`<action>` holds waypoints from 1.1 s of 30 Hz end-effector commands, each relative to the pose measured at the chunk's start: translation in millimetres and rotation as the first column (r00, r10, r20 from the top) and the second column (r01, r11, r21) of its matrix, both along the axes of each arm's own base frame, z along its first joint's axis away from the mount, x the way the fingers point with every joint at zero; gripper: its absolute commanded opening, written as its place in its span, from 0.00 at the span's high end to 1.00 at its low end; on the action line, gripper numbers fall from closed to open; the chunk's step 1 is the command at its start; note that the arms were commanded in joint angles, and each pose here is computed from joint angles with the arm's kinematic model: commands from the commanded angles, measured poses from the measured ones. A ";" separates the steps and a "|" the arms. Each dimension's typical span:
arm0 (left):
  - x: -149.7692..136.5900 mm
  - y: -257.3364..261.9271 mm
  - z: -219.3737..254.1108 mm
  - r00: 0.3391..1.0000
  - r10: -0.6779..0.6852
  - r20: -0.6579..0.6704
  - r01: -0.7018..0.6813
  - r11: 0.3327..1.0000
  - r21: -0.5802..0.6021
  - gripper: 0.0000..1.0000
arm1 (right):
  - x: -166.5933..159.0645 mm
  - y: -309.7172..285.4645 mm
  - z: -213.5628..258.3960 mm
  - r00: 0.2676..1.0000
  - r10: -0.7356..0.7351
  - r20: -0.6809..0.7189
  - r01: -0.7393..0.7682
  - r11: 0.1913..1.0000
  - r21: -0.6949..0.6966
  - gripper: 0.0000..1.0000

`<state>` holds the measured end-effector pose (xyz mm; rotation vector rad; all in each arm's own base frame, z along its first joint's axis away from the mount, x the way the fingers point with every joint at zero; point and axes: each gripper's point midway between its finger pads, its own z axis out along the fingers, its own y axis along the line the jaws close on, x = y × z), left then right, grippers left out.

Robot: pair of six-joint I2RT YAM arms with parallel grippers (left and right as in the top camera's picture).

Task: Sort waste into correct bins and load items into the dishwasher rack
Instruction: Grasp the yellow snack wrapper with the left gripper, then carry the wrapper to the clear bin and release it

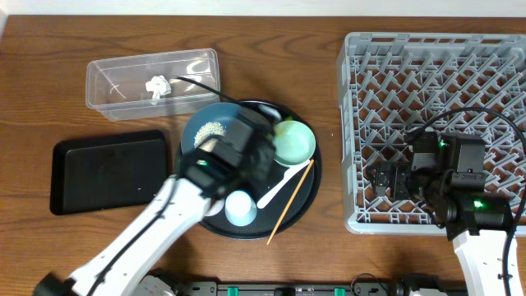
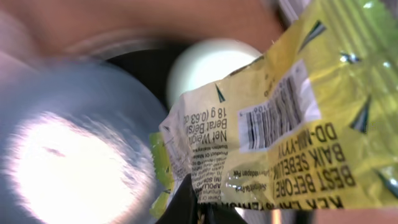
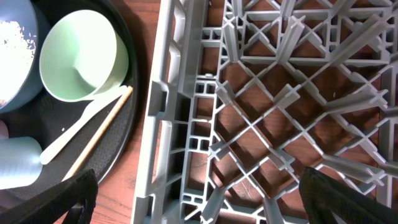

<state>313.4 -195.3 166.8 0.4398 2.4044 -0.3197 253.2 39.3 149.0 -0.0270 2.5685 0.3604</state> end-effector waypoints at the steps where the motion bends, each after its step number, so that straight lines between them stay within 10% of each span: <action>1: 41.0 53.0 33.8 0.968 0.203 0.145 -0.204 0.979 -0.005 0.94 | 1.2 4.7 6.3 1.000 0.015 0.012 -0.015 1.000 0.008 0.01; 18: 176.0 208.0 9.4 0.740 0.584 0.334 -0.567 0.808 -0.157 0.94 | 1.1 4.9 6.4 1.000 -0.003 0.006 0.003 1.000 0.021 0.01; 23: 179.3 204.2 -4.9 0.762 0.570 0.307 -0.552 0.820 -0.154 0.61 | 0.8 7.9 7.2 1.000 0.008 0.007 -0.008 0.999 0.035 0.01; 33: 119.8 185.0 13.9 0.849 0.505 0.153 -0.490 0.862 -0.129 0.50 | 4.1 42.3 32.7 0.985 0.144 0.093 -0.158 0.971 0.177 0.23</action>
